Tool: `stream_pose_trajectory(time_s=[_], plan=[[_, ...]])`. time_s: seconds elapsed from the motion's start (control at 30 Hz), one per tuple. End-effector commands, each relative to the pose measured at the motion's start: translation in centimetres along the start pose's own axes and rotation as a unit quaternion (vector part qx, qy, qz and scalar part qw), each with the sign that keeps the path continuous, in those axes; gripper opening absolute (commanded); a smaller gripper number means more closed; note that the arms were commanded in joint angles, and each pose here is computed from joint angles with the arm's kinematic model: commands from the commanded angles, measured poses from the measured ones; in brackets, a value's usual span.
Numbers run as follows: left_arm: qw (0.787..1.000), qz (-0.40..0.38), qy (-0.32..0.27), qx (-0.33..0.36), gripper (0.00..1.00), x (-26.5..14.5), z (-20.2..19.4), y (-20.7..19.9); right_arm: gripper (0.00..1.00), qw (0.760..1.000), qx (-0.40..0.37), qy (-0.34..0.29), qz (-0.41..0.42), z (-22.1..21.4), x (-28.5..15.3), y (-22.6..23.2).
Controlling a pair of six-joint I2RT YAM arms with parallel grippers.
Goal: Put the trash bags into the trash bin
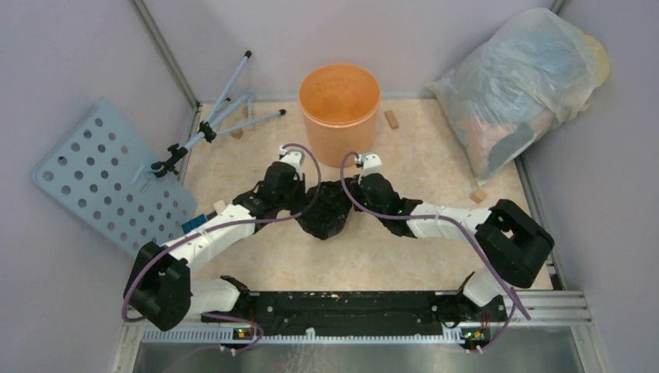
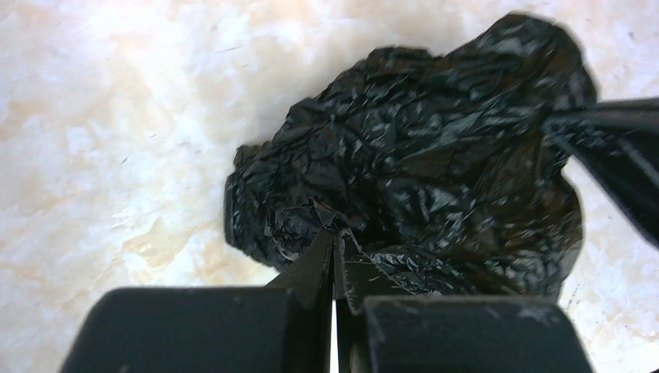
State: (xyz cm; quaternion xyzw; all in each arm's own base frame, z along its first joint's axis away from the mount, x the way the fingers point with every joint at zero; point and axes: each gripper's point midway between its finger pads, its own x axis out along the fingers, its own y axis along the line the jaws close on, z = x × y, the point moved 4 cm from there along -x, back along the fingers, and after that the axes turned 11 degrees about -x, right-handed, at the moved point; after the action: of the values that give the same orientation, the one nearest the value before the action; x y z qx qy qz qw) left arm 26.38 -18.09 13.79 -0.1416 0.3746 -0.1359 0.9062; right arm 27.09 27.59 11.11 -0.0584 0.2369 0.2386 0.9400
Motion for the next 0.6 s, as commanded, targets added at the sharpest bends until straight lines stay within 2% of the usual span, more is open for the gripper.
stream_pose_trajectory(time_s=[0.0, 0.1, 0.3, 0.57], plan=[[1.0, -0.021, -0.012, -0.019, 0.0, -0.5, 0.6, 1.3, 0.0, 0.999, -0.002, -0.052, 0.013, 3.3, 2.0, 1.4], [0.999, -0.014, -0.018, -0.032, 0.0, -0.5, 1.1, 1.8, 0.0, 0.997, -0.02, -0.076, 0.019, 3.4, 3.8, 2.1], [0.999, -0.006, -0.023, -0.047, 0.0, 0.0, 1.2, 2.5, 0.0, 0.991, -0.12, -0.049, -0.033, 1.6, 8.0, 3.2], [0.998, -0.003, -0.031, -0.057, 0.0, -0.4, 1.1, 3.0, 0.0, 0.987, -0.146, -0.016, -0.06, 0.3, 10.8, 3.9]])
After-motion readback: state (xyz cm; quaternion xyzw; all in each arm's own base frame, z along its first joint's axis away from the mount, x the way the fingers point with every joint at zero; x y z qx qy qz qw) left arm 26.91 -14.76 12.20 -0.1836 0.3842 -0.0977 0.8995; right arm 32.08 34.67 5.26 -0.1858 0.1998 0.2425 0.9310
